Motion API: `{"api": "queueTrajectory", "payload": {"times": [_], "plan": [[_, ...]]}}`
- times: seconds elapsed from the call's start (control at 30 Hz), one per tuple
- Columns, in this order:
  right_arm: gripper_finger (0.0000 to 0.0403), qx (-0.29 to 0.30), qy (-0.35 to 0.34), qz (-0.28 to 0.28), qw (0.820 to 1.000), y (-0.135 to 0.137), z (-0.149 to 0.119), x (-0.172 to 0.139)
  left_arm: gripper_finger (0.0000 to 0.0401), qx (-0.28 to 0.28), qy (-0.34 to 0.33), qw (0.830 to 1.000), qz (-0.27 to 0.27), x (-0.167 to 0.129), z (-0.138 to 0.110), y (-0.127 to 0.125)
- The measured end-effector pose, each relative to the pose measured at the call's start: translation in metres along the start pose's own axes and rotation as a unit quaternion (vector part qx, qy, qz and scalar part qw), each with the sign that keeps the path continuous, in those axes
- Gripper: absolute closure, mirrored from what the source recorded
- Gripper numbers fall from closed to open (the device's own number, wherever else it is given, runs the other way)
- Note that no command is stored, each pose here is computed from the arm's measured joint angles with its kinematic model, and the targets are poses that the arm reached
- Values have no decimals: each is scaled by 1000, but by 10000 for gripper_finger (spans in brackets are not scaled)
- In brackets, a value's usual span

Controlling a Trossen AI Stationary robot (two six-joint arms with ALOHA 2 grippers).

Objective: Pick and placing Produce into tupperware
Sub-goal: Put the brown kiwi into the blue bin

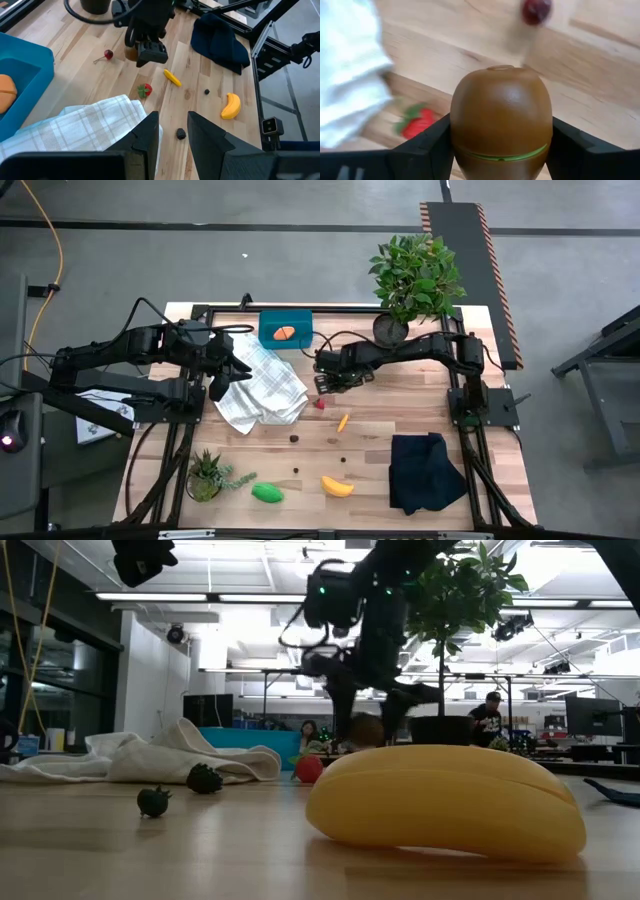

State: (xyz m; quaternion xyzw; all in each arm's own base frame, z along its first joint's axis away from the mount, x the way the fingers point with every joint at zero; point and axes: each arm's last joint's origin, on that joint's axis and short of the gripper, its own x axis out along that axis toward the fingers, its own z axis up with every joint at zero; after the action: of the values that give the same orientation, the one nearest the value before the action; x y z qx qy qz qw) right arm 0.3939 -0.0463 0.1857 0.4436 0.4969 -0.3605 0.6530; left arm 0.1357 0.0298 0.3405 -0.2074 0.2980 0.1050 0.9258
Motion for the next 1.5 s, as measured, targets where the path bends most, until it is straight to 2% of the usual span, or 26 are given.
{"api": "queueTrajectory", "payload": {"times": [0.2,0.37,0.53,0.8,1.03,1.27,1.4,1.5], "plan": [[179,-41,-32,56,997,22,10,-25,311,17,0,1000,0,0,0,0],[180,-87,-61,111,988,41,19,-53,311,66,-5,998,1,0,1,0],[180,-140,-97,177,969,60,28,-87,311,141,-24,990,22,0,4,0],[169,-201,-130,245,939,76,31,-129,302,197,-69,975,80,-1,12,1],[172,-223,-140,274,925,81,33,-148,228,259,-130,951,112,-5,24,-1],[173,-237,-170,304,907,85,37,-170,143,312,-142,928,146,-13,24,-1],[173,-248,-180,354,884,89,43,-183,114,358,-156,908,153,-19,24,-2],[173,-257,-191,404,857,95,45,-194,99,378,-172,896,158,-22,27,-3]]}}
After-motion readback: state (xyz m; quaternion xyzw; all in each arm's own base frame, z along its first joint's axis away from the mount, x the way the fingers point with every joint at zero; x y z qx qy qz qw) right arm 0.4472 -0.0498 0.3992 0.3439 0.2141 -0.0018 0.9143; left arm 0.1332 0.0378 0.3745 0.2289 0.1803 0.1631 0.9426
